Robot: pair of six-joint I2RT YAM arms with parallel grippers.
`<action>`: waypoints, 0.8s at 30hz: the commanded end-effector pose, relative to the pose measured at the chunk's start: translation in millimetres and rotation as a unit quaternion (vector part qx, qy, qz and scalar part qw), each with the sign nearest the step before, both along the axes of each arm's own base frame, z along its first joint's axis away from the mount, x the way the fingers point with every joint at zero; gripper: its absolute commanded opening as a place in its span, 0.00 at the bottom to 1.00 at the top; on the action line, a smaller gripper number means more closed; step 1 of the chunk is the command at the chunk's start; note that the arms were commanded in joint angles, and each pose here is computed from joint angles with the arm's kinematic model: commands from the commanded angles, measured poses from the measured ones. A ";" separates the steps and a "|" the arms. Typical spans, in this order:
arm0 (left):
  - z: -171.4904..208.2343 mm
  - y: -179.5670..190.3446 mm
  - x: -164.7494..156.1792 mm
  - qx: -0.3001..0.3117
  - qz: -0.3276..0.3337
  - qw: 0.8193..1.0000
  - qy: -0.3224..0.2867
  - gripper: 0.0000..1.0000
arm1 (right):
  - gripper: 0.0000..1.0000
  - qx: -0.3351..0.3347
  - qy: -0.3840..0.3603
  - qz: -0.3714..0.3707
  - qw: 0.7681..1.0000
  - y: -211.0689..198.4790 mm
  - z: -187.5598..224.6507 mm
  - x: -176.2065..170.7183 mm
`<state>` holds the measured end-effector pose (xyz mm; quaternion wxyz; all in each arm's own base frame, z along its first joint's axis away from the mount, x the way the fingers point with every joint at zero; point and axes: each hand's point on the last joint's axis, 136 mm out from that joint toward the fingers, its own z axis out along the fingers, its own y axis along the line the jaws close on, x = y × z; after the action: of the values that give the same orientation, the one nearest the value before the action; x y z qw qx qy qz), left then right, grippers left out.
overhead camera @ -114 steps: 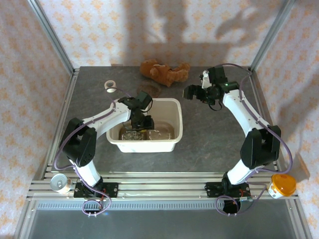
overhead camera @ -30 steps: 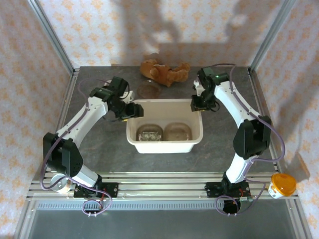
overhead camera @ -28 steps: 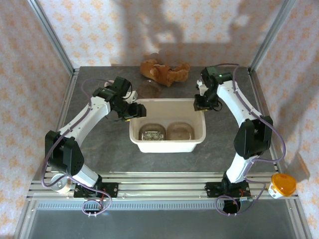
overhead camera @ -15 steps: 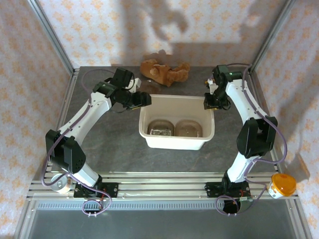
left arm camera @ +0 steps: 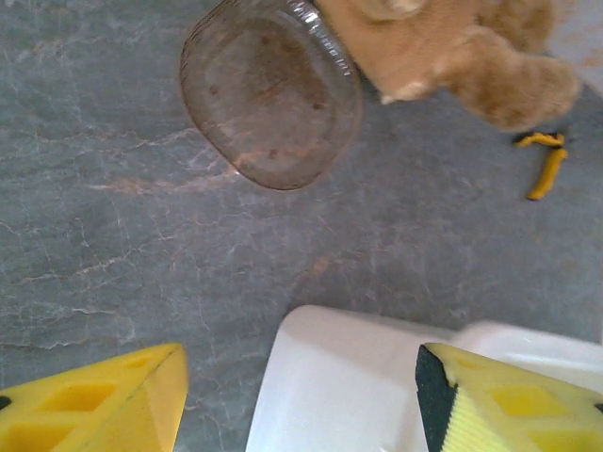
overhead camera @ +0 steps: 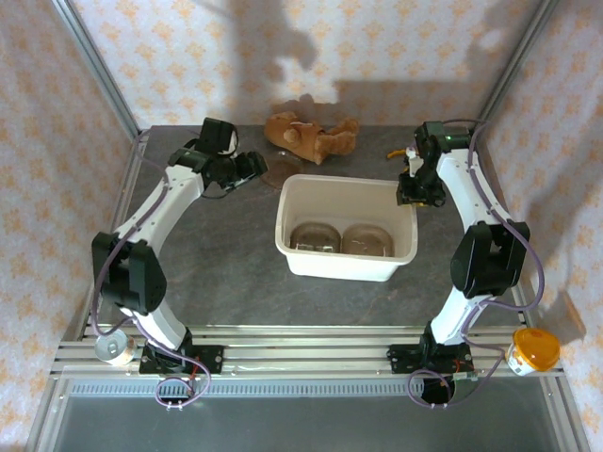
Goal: Place the plates into the plastic bin on the countertop
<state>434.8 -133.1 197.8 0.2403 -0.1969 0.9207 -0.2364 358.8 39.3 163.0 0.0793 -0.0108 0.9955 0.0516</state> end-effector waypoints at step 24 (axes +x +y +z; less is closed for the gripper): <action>-138.7 -8.5 126.9 -0.057 0.201 0.977 0.050 0.63 | 0.46 0.080 -0.045 0.020 0.996 55.3 19.6 15.2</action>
<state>550.7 -142.1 55.7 0.2059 -0.3971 0.8629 -0.2352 373.4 84.5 169.7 0.1129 -0.0224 0.9866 0.1155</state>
